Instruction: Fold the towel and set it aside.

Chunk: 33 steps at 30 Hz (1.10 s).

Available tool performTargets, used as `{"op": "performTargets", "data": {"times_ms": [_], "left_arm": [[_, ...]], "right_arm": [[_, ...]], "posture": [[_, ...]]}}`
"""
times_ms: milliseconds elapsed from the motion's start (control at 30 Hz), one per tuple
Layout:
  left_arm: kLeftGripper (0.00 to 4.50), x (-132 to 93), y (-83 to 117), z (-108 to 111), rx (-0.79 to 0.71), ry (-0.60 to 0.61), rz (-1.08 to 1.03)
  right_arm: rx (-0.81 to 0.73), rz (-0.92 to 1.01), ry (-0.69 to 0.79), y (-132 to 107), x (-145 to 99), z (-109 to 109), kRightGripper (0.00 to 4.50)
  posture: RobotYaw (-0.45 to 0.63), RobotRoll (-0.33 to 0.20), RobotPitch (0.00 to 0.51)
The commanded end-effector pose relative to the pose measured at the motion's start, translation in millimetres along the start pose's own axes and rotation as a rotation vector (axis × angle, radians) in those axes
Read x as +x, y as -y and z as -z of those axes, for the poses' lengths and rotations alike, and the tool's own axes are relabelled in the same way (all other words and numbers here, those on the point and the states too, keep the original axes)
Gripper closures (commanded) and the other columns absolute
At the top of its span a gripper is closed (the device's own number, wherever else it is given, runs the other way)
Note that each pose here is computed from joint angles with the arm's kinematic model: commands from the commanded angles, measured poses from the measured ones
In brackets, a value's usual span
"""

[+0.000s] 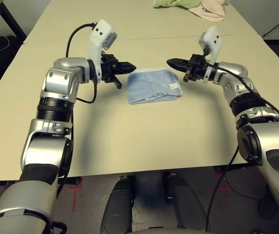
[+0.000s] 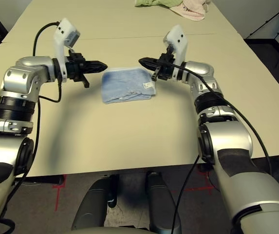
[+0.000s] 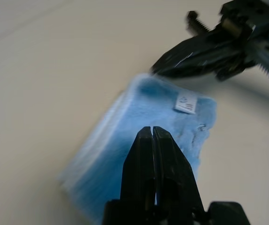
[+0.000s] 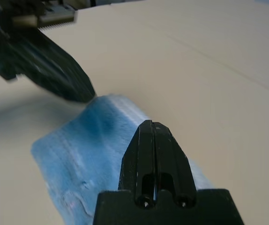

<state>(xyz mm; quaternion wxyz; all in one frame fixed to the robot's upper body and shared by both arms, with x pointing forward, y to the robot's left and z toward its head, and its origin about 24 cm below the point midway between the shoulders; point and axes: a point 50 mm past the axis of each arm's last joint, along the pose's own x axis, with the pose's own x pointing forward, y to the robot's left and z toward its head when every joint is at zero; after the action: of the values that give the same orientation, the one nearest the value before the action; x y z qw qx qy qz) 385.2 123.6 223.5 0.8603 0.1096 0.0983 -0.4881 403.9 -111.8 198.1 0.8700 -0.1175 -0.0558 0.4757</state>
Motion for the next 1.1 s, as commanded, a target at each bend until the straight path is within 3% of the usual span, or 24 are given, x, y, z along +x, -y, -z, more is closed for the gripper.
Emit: {"op": "performTargets", "data": {"times_ms": [33,200,400,667,1100], "left_arm": [[4.36,22.6,3.7,7.8,-0.008,-0.039,0.016],[4.36,40.7,4.2,14.2,-0.018,-0.060,-0.008],[4.36,38.7,-4.1,19.6,-0.027,-0.064,-0.073],[4.36,27.4,-16.0,28.9,-0.061,-0.083,-0.166],[4.36,-1.7,-34.5,39.5,-0.097,-0.113,-0.283]], "right_arm": [[0.006,0.030,-0.034,-3.0,8.6,2.8,4.50],[-0.012,0.043,-0.076,-8.3,18.6,4.4,4.50],[-0.030,0.032,-0.138,-9.7,17.6,11.4,4.50],[-0.041,0.064,-0.249,-8.4,13.9,24.1,4.50],[-0.050,0.143,-0.231,0.9,10.8,16.0,4.50]], "posture": [[0.08,0.000,0.250],[0.06,0.000,0.263],[0.06,0.000,0.267],[0.06,0.000,0.272],[0.07,0.000,0.275]]}}
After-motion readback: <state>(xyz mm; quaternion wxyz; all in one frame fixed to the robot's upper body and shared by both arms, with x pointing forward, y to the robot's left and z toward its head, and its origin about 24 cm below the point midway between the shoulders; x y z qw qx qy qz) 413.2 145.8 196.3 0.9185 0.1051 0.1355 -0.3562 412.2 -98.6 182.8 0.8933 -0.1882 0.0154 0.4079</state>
